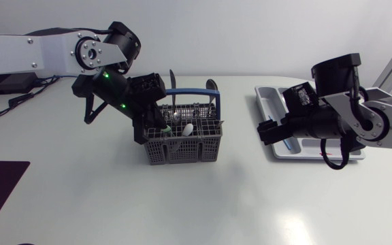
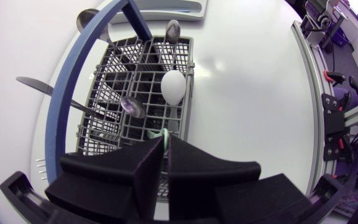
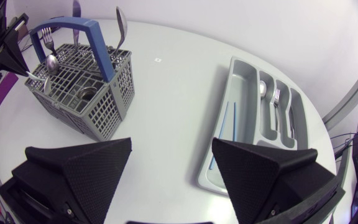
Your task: Unload the cutlery basket into the drawer organizer.
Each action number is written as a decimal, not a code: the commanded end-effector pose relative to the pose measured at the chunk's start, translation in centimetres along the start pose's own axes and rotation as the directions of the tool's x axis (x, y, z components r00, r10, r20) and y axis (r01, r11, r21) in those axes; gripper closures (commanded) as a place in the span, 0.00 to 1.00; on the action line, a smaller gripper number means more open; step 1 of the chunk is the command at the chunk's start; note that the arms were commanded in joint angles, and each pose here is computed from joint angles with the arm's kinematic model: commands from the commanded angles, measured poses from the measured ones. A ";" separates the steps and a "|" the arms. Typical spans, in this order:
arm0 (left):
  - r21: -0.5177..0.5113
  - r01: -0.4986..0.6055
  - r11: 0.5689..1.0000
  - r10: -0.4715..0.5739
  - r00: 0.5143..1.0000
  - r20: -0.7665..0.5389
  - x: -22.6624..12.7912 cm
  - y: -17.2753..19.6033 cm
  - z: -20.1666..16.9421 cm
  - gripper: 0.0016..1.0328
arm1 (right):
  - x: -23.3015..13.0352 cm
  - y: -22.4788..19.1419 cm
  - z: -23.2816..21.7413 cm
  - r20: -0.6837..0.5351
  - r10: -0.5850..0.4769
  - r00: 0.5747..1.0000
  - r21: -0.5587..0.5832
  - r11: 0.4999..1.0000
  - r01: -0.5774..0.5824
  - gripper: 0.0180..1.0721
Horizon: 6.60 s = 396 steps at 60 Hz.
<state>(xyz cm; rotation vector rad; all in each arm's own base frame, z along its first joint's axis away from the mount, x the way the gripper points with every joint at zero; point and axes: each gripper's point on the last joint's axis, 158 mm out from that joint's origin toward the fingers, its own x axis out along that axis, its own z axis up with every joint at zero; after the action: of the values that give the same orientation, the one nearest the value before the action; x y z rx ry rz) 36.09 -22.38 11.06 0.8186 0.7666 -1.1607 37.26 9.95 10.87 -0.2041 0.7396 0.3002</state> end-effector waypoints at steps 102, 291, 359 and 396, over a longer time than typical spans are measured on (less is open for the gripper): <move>0.401 0.044 0.915 0.056 0.970 -0.235 -4.0 -2.1 -0.5 0.73 | -1.5 0.5 -2.2 -0.021 0.005 1.000 -0.032 0.999 -0.005 0.10; 0.776 0.301 0.555 0.126 0.891 -0.436 -2.8 -1.4 3.0 0.96 | -0.1 -0.6 -6.8 -0.036 0.089 0.995 -0.021 0.996 -0.090 0.10; 0.055 -0.473 0.880 0.458 0.872 0.175 -12.4 0.4 1.0 0.05 | -1.3 22.0 7.5 0.015 0.535 0.845 -0.432 0.765 -0.477 0.08; 0.020 -0.467 0.884 0.442 0.849 0.291 -7.6 -1.8 -4.6 0.05 | 2.9 16.4 8.0 -0.107 0.401 0.910 -0.250 0.875 -0.415 0.10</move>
<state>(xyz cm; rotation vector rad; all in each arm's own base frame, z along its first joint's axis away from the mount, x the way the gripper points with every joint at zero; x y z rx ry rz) 32.48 -14.73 16.30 0.8300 0.2507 -0.8253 37.45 29.11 12.46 -0.3077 0.7987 0.8158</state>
